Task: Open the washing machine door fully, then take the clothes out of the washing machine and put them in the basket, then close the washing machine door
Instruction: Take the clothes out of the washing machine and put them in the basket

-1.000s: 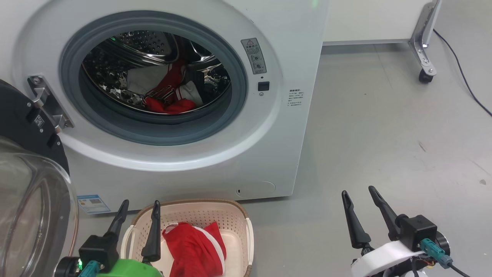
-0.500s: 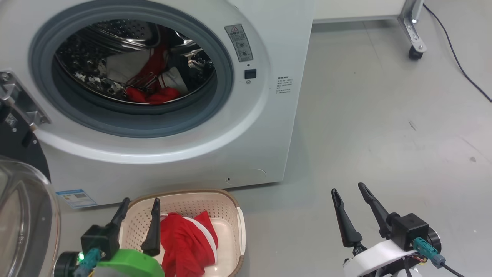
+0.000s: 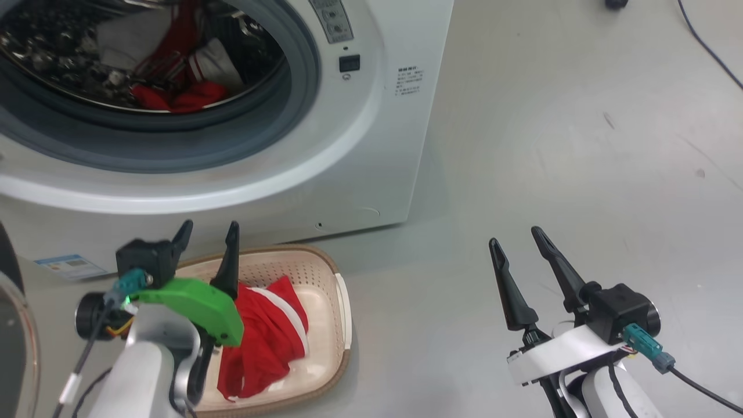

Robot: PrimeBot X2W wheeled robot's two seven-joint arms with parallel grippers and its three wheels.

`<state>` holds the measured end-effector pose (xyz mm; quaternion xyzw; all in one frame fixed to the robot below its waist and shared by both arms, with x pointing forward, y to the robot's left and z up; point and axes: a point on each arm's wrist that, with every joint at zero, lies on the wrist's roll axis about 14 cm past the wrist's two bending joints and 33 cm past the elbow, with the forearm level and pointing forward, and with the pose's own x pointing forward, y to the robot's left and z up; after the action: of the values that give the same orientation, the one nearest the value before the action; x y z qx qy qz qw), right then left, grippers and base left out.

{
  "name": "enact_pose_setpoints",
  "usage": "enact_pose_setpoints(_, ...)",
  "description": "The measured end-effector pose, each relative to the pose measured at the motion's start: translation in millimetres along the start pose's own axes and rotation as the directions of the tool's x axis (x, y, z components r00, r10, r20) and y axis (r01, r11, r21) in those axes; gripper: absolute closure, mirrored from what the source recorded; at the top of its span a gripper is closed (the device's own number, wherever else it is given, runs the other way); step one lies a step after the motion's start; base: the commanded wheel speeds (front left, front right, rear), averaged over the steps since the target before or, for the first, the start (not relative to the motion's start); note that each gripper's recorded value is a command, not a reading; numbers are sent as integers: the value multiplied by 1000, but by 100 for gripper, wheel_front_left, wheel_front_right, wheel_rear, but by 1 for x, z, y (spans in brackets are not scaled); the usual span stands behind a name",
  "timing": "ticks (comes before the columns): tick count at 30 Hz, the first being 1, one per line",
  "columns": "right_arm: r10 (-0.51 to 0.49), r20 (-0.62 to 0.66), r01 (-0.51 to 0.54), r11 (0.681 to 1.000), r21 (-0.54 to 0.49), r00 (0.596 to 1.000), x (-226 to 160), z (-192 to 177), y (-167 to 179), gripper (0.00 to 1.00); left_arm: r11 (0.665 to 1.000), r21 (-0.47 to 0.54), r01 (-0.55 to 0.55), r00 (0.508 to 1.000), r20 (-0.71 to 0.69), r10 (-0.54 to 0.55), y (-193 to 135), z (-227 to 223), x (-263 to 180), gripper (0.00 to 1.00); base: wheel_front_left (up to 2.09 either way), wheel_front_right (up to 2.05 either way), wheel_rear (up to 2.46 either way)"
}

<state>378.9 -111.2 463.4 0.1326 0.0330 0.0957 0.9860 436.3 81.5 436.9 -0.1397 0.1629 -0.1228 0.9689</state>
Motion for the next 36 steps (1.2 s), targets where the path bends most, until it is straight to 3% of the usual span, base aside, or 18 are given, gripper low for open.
enact_pose_setpoints(13,-40,-43,42,998,54,998,25,-19,-19,0,1000,17,20,981,-194,-16,21,-12,85,0,0,0,0)
enact_pose_setpoints(36,-151,-114,163,982,97,982,50,-51,-68,0,995,79,56,933,-359,-24,54,8,212,0,0,0,0)
